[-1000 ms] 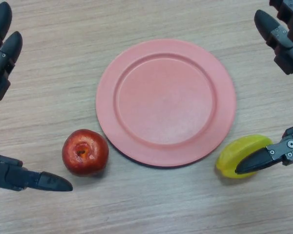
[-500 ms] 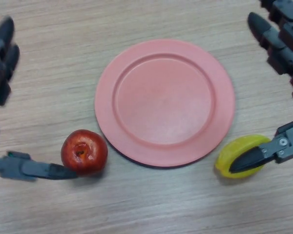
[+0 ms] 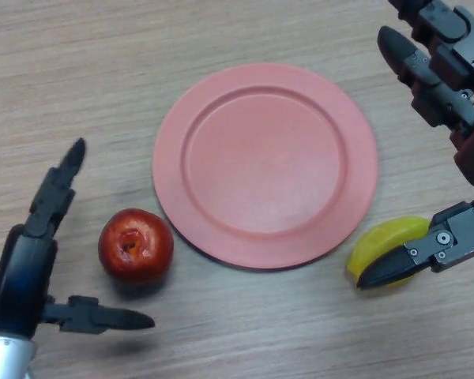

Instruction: Pick up the red apple and place it on the plate

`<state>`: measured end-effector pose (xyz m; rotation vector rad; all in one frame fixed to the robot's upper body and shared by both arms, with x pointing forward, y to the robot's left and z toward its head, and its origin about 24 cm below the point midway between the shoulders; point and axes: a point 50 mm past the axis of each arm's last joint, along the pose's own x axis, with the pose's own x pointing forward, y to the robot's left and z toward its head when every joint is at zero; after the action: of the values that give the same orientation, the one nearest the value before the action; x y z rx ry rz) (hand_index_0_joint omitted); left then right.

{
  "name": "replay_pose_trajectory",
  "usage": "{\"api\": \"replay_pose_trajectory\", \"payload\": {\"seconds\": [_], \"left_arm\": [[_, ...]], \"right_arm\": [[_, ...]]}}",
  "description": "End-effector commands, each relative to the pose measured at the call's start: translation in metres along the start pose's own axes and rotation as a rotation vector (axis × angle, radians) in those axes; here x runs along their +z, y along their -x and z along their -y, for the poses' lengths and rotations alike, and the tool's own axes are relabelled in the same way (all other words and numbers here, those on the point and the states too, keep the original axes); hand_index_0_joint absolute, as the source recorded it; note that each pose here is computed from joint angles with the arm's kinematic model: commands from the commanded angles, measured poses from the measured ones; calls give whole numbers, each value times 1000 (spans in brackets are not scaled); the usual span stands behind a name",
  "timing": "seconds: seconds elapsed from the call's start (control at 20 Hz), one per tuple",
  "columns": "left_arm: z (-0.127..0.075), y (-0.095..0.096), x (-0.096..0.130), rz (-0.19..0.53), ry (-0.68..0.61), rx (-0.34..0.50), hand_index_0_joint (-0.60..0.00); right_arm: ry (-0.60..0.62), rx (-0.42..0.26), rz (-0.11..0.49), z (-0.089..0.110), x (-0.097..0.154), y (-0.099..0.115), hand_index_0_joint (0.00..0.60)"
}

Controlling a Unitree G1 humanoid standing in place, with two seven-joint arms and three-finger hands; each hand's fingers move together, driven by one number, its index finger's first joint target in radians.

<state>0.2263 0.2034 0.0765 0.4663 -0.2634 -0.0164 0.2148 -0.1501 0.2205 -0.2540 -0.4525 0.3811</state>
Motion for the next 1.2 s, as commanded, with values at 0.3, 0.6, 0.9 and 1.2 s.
{"api": "replay_pose_trajectory", "payload": {"seconds": [0.3, 0.6, 0.9, 1.2], "left_arm": [[10, -8, 6, 41, -133, -90, -600], [-12, -36, 61, 199, -72, 110, -600], [29, -87, 88, 232, 141, -100, -600], [31, -87, 87, 135, 250, -129, 0]], "right_arm": [[46, -52, 173, 13, 31, 10, 0], [43, -107, 195, 28, 34, 17, 0], [70, -118, 194, 32, 37, 22, 0], [105, -128, 197, 38, 35, 25, 0]]}}
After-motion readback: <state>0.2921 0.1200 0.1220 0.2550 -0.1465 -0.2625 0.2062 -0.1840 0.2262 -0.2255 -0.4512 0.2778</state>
